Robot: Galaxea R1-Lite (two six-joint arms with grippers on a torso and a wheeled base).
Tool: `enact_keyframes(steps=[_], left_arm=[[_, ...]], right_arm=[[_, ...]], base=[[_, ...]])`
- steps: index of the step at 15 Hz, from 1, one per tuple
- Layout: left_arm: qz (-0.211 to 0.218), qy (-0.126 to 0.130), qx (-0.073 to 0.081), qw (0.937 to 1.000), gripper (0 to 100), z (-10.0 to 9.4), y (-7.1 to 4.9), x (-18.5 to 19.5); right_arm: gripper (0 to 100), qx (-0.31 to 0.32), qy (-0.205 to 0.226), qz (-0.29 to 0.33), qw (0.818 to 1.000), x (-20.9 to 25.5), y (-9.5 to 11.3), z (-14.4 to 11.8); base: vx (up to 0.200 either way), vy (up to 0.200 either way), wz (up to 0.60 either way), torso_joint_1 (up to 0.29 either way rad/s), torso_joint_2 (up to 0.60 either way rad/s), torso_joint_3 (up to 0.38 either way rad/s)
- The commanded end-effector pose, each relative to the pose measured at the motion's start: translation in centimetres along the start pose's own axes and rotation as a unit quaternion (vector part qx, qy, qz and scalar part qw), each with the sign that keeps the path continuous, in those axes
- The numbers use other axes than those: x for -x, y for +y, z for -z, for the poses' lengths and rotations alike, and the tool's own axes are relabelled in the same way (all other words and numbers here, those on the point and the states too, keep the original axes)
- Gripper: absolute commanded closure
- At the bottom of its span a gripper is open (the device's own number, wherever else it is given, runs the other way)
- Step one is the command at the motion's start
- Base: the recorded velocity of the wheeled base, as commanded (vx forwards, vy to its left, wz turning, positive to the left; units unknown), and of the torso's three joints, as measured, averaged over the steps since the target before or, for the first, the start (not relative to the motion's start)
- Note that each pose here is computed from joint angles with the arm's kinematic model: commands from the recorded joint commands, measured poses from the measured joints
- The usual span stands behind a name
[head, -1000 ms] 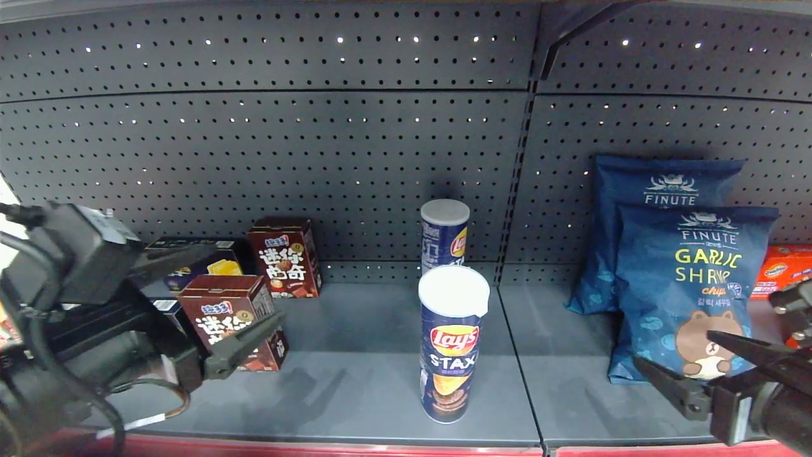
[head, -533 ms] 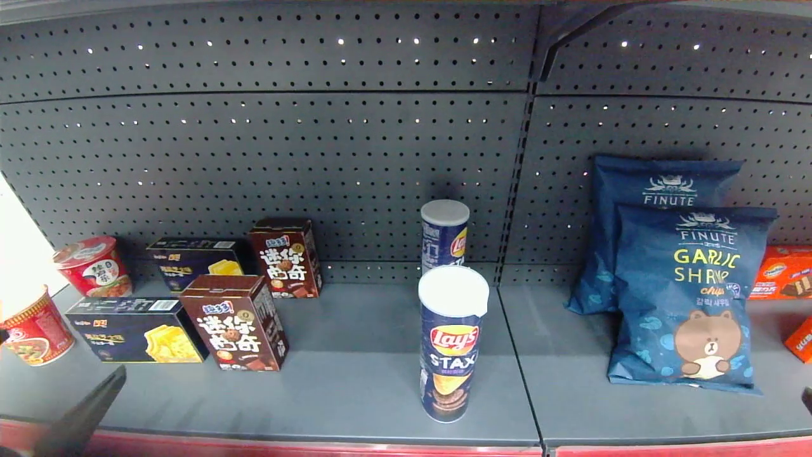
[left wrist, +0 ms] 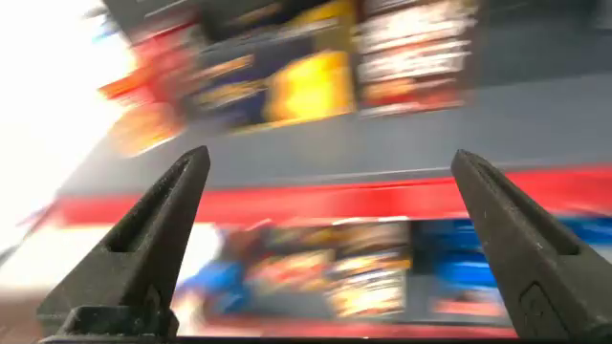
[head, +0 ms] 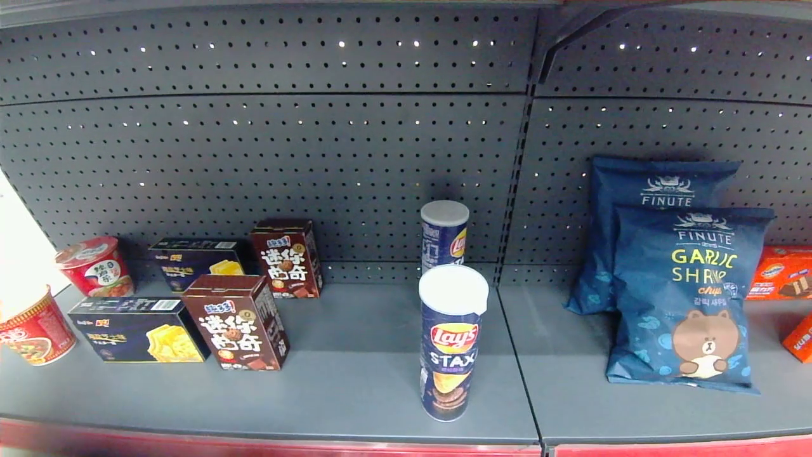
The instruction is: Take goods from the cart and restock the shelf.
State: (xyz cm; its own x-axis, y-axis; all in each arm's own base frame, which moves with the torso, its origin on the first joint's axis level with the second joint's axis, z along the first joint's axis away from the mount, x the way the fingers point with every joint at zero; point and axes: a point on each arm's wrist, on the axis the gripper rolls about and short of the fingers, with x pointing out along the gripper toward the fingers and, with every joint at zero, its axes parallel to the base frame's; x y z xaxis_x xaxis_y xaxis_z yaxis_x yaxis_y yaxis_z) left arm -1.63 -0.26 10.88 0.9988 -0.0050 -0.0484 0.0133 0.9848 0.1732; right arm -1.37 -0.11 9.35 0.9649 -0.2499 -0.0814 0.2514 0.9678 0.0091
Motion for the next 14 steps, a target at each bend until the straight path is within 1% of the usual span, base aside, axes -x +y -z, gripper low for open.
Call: enact_keyframes(steps=[1,2,3,4,5,6,7,8,9,10,11,12,13,14], left_arm=[[0.084,-0.019,0.008,0.9963,0,1.1,-0.7,0.4],[0.090,-0.016,0.008,0.9957,0,1.3,-0.7,0.4],[0.095,-0.005,0.011,0.9954,0,2.1,-0.9,0.1],[0.093,-0.005,0.013,0.9956,0,2.4,-0.9,0.0],[0.077,-0.002,0.019,0.9968,0,2.4,-0.8,-0.1],[0.053,0.001,0.029,0.9982,0,2.5,-0.7,-0.1],[0.039,0.000,0.038,0.9985,0,2.5,-0.6,-0.1],[0.027,-0.013,0.038,0.9988,0,2.4,-0.6,-0.2],[0.027,-0.016,0.038,0.9988,0,2.4,-0.6,-0.2],[0.049,-0.016,0.042,0.9978,0,2.4,-0.7,-0.2],[0.087,-0.019,0.048,0.9949,0,2.4,-0.9,-0.2],[0.111,-0.021,0.065,0.9914,0,2.4,-1.0,-0.2],[0.109,-0.020,0.083,0.9903,0,2.4,-0.9,-0.2],[0.108,-0.020,0.088,0.9901,0,2.4,-0.9,-0.2]], right_arm=[[0,0.005,-0.016,-0.069,0.997,0.3,0.3,0.8],[0,0.004,-0.015,-0.079,0.997,0.3,0.4,0.8],[0,0.004,-0.014,-0.088,0.996,0.4,0.4,0.8],[0,0.004,-0.012,-0.086,0.996,0.4,0.4,0.8],[0,0.005,-0.013,-0.070,0.997,0.3,0.3,0.8],[0,0.006,-0.014,-0.038,0.999,0.3,0.2,0.8],[0,0.007,-0.013,-0.009,1.000,0.3,0.1,0.8],[0,0.007,-0.015,0.001,1.000,0.3,0.0,0.8],[0,0.007,-0.015,0.000,1.000,0.3,0.0,0.8],[0,0.006,-0.015,-0.011,1.000,0.3,0.1,0.8],[0,0.004,-0.015,-0.015,1.000,0.3,0.1,0.8],[0,0.002,-0.015,-0.012,1.000,0.3,0.1,0.8],[0,0.002,-0.015,-0.012,1.000,0.3,0.1,0.8],[0,0.001,-0.016,-0.012,1.000,0.3,0.1,0.8]], base=[[0.000,0.000,0.00,0.000,0.00,0.000],[0.000,0.000,0.00,0.000,0.00,0.000],[0.000,0.000,0.00,0.000,0.00,0.000],[0.000,0.000,0.00,0.000,0.00,0.000],[0.000,0.000,0.00,0.000,0.00,0.000],[0.000,0.000,0.00,0.000,0.00,0.000],[0.000,0.000,0.00,0.000,0.00,0.000],[0.000,0.000,0.00,0.000,0.00,0.000],[0.000,0.000,0.00,0.000,0.00,0.000],[0.000,0.000,0.00,0.000,0.00,0.000],[0.000,0.000,0.00,0.000,0.00,0.000],[0.000,0.000,0.00,0.000,0.00,0.000],[0.000,0.000,0.00,0.000,0.00,0.000],[0.000,0.000,0.00,0.000,0.00,0.000]])
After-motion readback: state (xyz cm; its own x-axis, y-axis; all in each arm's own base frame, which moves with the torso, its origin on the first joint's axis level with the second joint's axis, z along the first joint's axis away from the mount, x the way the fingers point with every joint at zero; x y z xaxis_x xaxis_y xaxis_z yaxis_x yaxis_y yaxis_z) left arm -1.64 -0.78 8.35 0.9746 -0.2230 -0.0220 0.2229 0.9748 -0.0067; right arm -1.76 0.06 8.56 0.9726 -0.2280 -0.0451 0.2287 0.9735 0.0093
